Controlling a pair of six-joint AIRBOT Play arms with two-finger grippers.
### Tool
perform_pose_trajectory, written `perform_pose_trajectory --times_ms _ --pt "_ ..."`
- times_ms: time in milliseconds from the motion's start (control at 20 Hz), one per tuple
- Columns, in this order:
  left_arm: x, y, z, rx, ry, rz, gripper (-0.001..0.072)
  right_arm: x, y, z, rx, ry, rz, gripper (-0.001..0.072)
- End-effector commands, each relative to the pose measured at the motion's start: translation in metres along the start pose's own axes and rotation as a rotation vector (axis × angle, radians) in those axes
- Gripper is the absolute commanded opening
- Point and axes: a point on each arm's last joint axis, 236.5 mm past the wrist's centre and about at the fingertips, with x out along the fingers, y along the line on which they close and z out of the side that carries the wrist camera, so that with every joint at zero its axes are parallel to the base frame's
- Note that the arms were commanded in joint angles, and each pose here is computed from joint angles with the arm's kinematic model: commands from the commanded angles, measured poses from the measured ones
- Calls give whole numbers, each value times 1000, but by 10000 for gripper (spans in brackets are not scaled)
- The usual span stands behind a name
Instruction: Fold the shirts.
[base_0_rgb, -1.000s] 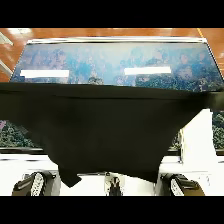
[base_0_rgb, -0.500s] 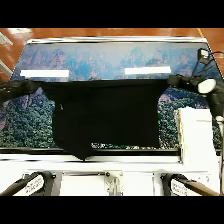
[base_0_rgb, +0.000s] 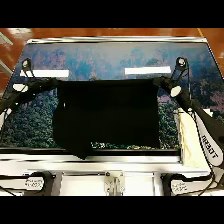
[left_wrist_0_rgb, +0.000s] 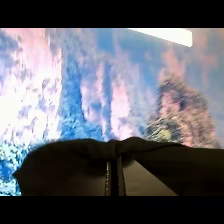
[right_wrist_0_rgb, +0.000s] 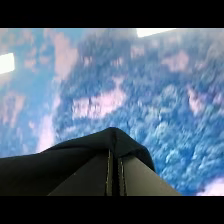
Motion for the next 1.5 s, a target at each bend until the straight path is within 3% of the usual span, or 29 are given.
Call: perform_pose_trajectory --times_ms 0,200,300,550,1000,1250,1450 --pt "17 3 -21 -4 59 -6 41 6 3 -28 45 92 17 62" --pt "-7 -5 -52 58 276 -121 40 -24 2 -54 129 298 66 62" --pt "-26 -2 -82 -46 434 -146 40 -46 0 -88 196 485 88 62" --pt "-66 36 -150 -100 771 -6 40 -72 0 -141 224 730 86 62" --pt "-69 39 -141 -151 765 7 40 -85 -5 -165 245 846 44 62" --pt "-60 45 -111 -131 669 24 40 -63 -15 -146 279 721 -5 62" --pt "-51 45 -132 -144 732 15 40 -59 -17 -148 285 715 -12 62"
